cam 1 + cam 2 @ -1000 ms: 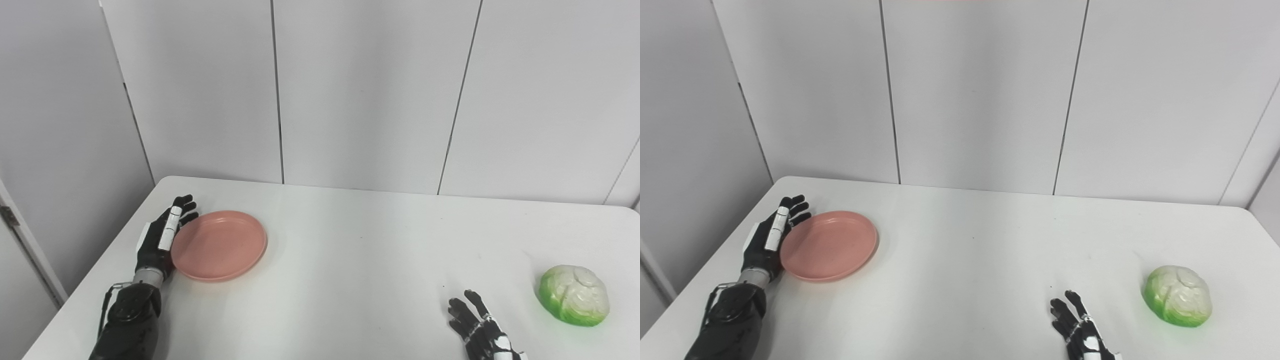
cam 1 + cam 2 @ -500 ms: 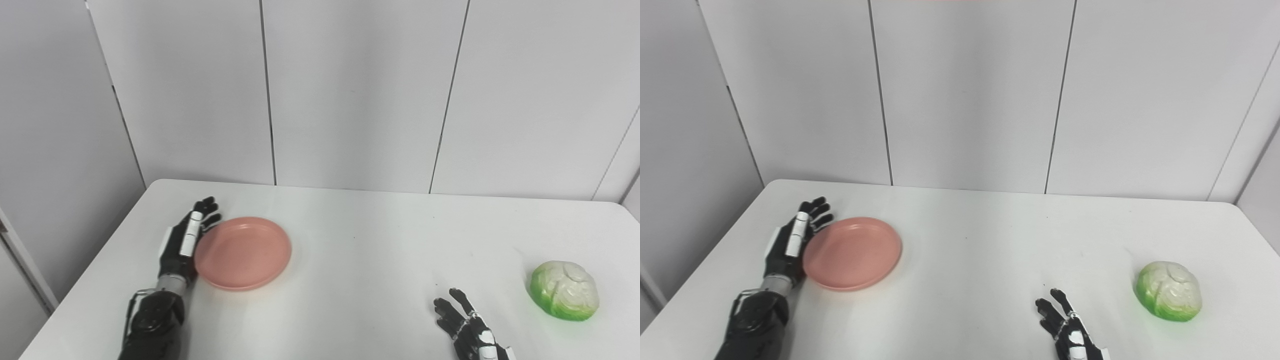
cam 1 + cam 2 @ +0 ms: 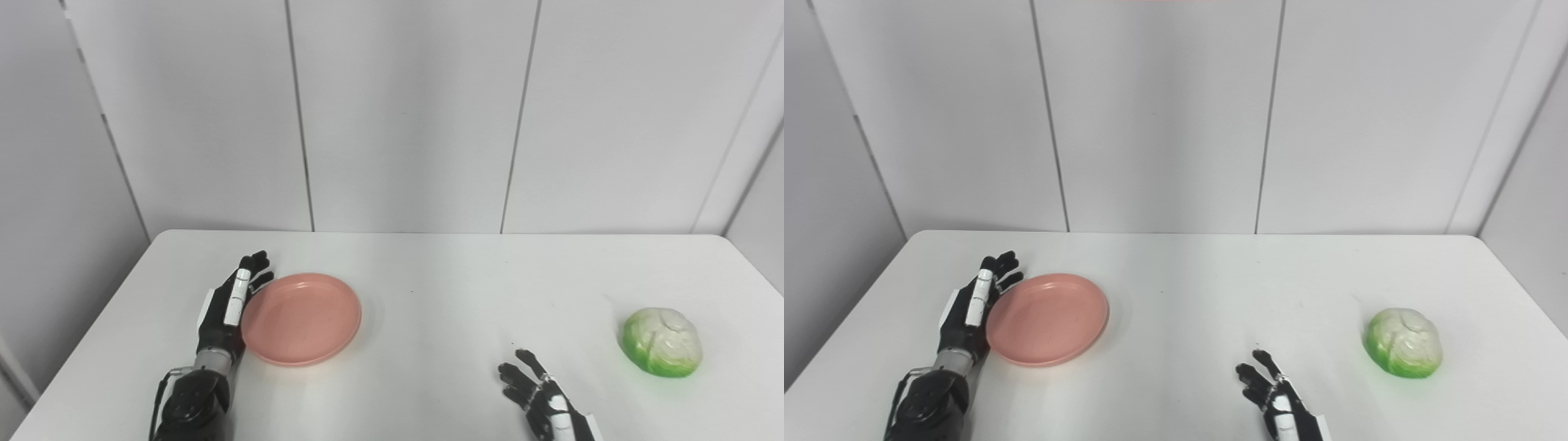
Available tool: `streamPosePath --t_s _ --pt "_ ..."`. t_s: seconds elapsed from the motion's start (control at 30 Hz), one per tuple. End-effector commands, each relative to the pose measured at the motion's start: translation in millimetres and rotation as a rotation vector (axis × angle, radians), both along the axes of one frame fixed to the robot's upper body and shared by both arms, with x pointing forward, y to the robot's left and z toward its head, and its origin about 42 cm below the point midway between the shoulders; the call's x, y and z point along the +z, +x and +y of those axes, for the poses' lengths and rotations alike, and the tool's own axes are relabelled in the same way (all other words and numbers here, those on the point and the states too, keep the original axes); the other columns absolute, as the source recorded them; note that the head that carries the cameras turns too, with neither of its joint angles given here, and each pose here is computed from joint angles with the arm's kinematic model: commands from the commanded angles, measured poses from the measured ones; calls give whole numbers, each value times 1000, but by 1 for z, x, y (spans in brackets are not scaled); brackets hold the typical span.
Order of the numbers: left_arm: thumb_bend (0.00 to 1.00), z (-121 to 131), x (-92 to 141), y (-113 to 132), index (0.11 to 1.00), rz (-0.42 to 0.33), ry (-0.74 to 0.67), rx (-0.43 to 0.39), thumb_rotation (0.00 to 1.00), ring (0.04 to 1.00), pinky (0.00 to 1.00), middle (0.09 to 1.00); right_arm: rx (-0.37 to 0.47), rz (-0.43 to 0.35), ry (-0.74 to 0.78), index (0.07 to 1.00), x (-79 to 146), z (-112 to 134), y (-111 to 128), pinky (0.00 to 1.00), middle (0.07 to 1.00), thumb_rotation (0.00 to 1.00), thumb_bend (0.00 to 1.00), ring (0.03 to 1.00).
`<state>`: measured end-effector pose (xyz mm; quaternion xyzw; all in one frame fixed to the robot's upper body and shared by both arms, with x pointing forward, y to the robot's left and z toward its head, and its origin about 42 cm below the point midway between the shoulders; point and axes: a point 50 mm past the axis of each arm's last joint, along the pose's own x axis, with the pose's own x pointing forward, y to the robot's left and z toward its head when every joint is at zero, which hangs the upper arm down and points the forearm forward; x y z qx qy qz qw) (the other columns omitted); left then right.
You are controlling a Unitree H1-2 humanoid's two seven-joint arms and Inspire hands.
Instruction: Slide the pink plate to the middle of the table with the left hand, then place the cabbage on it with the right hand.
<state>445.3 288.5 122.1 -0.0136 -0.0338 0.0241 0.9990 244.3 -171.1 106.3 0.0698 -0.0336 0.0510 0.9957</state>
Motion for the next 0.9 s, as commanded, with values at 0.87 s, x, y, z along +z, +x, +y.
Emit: streamPosePath --t_s 0.87 --pt "812 -83 33 -19 787 -17 -53 -94 972 861 906 901 1 118 -7 845 -17 29 -22 817 790 891 845 824"
